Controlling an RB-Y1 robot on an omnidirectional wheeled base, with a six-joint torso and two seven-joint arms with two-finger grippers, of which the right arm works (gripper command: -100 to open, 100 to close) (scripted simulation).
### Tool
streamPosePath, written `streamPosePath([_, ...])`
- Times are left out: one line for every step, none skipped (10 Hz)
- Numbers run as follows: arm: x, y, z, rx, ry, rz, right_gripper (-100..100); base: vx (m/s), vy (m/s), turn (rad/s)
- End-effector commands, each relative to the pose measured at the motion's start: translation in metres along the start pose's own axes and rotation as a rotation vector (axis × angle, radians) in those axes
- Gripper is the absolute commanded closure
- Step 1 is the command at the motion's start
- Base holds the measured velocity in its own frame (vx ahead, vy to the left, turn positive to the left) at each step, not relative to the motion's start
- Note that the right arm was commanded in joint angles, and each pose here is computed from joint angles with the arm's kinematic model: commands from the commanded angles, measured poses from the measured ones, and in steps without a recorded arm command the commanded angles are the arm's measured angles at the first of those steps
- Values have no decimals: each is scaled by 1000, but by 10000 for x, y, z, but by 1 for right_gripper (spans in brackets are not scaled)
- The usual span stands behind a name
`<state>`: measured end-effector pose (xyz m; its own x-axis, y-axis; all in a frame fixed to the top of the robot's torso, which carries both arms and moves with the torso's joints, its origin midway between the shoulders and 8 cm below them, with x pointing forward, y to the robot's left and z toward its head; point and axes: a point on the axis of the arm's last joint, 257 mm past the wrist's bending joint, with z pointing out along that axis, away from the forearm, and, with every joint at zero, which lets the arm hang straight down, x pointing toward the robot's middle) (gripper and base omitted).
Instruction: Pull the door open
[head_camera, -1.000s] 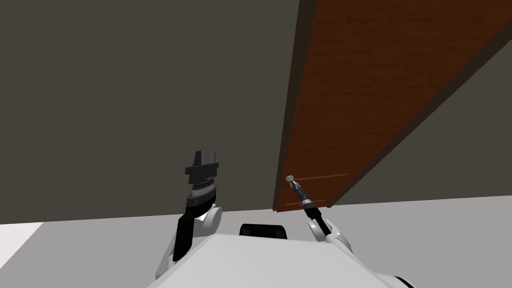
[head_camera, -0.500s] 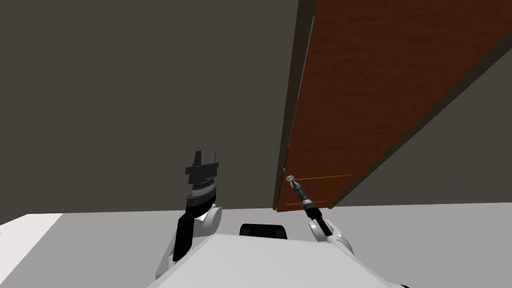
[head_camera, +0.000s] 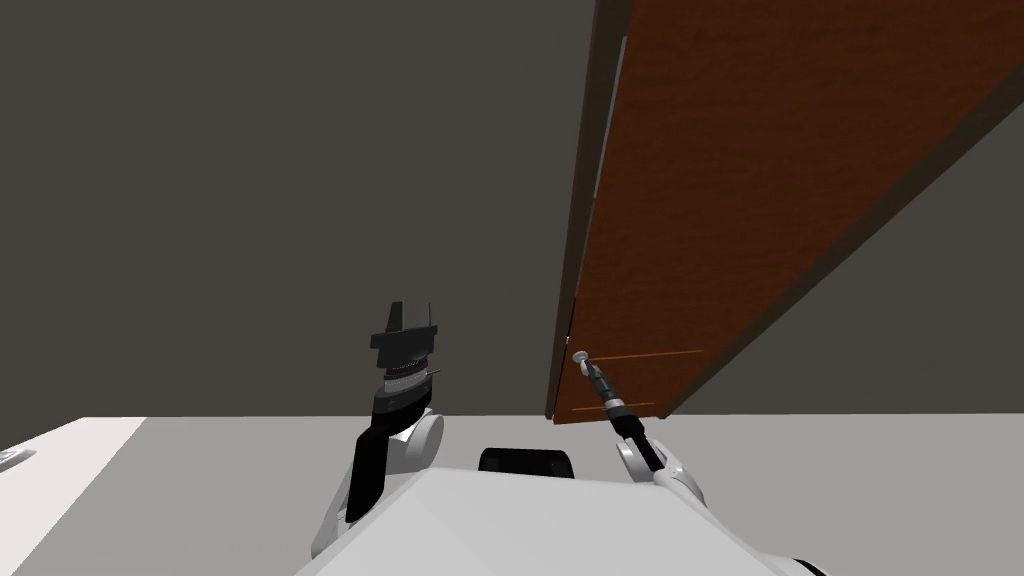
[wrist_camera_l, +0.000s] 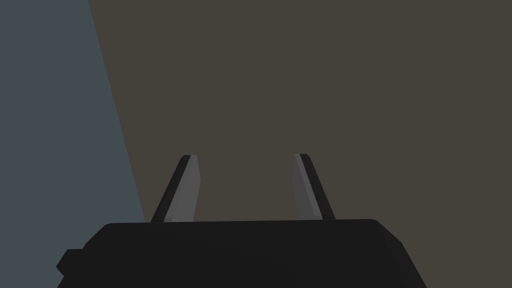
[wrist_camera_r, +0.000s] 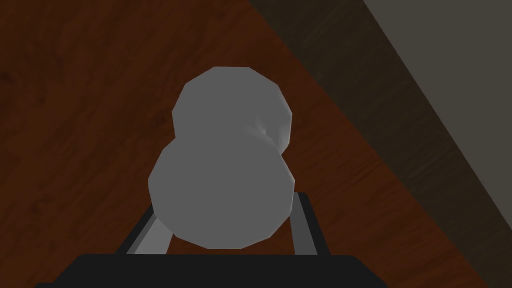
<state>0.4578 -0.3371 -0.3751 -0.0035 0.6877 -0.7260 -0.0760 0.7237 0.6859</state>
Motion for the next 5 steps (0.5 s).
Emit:
streamPosePath([168, 74, -33, -3, 21, 71, 100, -33, -17, 101])
streamPosePath([168, 74, -33, -3, 21, 79, 100, -28, -16, 16])
streamPosePath([148, 59, -35, 3, 13, 122, 100, -32, -22, 96])
streamPosePath([148, 59, -35, 3, 13, 128, 100, -32, -16, 54])
streamPosePath([148, 59, -35, 3, 13, 128, 100, -11, -4, -15])
